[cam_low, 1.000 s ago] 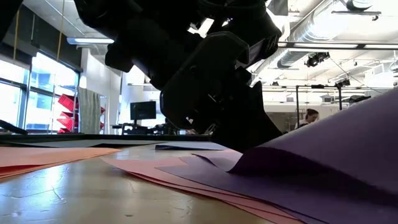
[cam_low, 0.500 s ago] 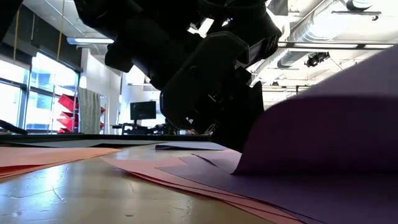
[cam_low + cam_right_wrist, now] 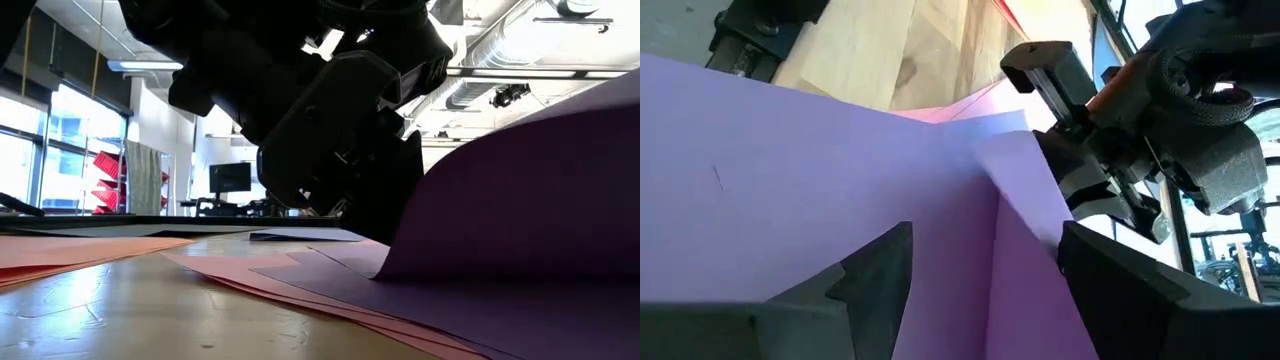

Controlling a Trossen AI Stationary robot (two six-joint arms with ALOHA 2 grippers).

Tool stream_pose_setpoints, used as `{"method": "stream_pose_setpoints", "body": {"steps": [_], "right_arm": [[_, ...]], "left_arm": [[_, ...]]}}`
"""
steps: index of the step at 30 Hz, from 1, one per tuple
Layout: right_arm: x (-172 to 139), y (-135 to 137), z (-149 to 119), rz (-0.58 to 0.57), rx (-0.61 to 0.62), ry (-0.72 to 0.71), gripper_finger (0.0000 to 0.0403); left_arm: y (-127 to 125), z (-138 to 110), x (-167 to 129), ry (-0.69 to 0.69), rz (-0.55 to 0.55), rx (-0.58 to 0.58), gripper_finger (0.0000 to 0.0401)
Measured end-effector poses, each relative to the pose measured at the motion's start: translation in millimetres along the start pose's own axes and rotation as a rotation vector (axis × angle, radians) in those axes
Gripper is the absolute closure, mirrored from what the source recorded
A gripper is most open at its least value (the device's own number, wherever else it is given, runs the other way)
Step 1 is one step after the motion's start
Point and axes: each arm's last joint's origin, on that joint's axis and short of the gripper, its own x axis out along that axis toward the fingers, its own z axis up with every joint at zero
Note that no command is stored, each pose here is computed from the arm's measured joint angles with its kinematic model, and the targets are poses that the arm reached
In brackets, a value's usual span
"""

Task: Organize paper
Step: Stack the bottom violet paper on top of the top violet paper

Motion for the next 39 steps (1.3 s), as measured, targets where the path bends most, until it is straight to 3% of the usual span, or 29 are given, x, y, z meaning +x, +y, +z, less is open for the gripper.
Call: {"method": "stream_pose_setpoints", "body": {"steps": [6, 16, 19, 22, 25, 27, 34, 37, 39], "right_arm": [[1.9, -2.1, 2.0, -0.036, -0.051, -0.022, 0.0170], [28.9, -14.1, 0.3, 0.111, 0.120, 0.192, 0.0173], [38.2, -21.6, -0.8, 0.104, 0.174, 0.254, 0.0202], [47.6, -29.0, -3.0, 0.118, 0.238, 0.346, 0.0269], [54.4, -34.0, -3.6, 0.129, 0.265, 0.399, 0.0360], [56.4, -37.2, -3.4, 0.115, 0.269, 0.408, 0.0390], [50.3, -58.3, 2.1, 0.013, 0.263, 0.455, 0.0402], [45.9, -62.1, 9.4, 0.040, 0.255, 0.453, 0.0403], [44.8, -61.6, 12.8, 0.074, 0.263, 0.454, 0.0403]], "left_arm": [[-0.1, 0.0, 0.0, 0.000, 0.000, 0.000, 0.0401], [-0.2, 0.0, 0.0, 0.000, 0.000, 0.000, 0.0401], [-0.2, 0.1, 0.0, -0.001, 0.000, 0.000, 0.0401], [-3.4, 5.3, -6.1, -0.012, 0.018, 0.023, 0.0401], [-10.5, 18.3, -23.3, -0.030, 0.080, 0.095, 0.0401], [-16.3, 35.1, -44.2, -0.061, 0.161, 0.151, 0.0401], [-41.5, 72.6, -126.5, -0.094, 0.526, 0.280, 0.0401], [-51.2, 81.4, -154.1, -0.132, 0.539, 0.235, 0.0401], [-57.3, 75.7, -157.8, -0.101, 0.431, 0.211, 0.0401]]}}
